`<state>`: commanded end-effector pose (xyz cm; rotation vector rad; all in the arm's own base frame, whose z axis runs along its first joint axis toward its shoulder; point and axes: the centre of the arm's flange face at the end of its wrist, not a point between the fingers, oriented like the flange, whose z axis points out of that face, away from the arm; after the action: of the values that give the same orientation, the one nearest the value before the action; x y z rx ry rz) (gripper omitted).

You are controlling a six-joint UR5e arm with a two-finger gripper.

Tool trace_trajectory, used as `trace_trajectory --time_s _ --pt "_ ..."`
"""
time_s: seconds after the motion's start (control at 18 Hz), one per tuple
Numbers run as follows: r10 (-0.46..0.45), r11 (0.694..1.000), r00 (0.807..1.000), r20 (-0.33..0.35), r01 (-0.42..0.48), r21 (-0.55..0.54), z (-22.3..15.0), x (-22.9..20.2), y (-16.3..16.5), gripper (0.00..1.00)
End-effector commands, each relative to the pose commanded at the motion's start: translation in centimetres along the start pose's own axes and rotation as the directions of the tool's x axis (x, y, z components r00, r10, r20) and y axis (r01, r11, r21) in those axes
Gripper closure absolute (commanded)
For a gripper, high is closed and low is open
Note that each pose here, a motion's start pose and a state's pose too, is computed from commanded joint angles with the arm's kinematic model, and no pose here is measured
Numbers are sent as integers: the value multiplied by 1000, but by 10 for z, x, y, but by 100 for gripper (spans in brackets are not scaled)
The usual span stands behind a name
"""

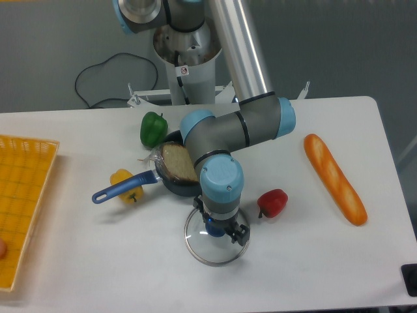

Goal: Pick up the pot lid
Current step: 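Lower the gripper onto the blue knob and close on it, then lift the glass lid by its knob off the table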

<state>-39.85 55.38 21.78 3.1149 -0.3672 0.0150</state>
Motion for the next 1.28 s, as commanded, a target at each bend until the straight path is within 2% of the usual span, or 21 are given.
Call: trace_trajectory --time_s 0.78,0.89,0.94,1.0,1.17,1.28 --pt "2 1000 1000 -6 -2 -7 5 1 0 1" --pt "0 1000 1000 -6 0 -7 5 1 0 8" --pt "0 1000 1000 -8 0 -8 6 1 0 19" --pt "-2 1000 1000 -9 1 -9 7 1 0 34" --pt "3 1000 1000 -10 -3 -9 7 1 -1 36" --pt "3 1000 1000 -9 -3 -9 6 1 -3 44"
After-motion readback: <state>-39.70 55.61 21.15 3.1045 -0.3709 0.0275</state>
